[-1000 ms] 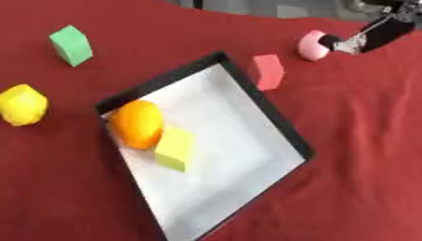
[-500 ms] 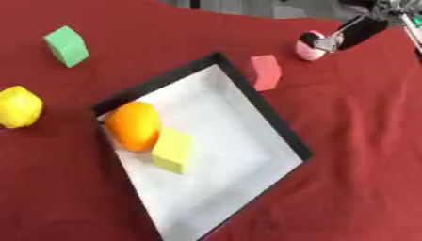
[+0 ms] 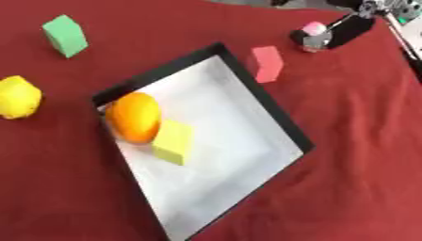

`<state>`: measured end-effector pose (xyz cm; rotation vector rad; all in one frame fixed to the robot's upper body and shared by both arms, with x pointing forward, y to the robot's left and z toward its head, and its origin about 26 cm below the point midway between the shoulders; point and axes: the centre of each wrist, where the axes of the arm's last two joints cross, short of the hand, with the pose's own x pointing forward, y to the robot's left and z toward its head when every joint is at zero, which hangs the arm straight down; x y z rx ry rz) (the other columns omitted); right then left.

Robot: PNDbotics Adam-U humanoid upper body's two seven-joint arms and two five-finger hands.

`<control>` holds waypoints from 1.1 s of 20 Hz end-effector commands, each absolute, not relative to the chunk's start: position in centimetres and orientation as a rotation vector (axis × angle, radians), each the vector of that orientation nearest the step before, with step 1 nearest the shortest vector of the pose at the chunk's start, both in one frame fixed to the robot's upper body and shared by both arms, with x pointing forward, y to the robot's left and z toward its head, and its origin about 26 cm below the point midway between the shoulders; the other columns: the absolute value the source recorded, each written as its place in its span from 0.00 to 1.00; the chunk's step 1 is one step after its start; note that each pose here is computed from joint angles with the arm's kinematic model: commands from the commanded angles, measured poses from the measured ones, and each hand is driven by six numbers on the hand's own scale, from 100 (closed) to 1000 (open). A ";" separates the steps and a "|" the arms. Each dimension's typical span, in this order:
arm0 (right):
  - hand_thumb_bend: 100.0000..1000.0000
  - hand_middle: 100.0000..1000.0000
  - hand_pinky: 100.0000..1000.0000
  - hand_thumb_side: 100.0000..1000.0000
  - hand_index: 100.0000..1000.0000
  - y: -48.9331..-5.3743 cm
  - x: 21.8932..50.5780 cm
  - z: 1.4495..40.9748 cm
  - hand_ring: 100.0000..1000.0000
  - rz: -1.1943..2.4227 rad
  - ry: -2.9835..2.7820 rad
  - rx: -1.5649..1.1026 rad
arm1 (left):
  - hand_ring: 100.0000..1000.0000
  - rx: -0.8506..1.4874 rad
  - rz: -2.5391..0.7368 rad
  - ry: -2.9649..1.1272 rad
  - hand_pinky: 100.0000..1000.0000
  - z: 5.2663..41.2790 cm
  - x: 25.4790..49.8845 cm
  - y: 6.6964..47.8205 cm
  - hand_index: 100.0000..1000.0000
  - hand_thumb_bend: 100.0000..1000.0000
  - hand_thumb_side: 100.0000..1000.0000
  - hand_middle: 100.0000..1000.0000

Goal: Pick up objects on the table and place them in the box.

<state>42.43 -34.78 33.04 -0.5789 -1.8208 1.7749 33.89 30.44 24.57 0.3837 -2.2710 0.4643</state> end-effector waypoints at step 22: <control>0.03 0.89 1.00 0.38 1.00 -34.0 42.4 32.1 0.94 2.249 -1.655 -0.475 | 0.83 0.377 0.455 -2.322 0.62 25.9 33.5 30.2 0.74 0.24 0.60 0.67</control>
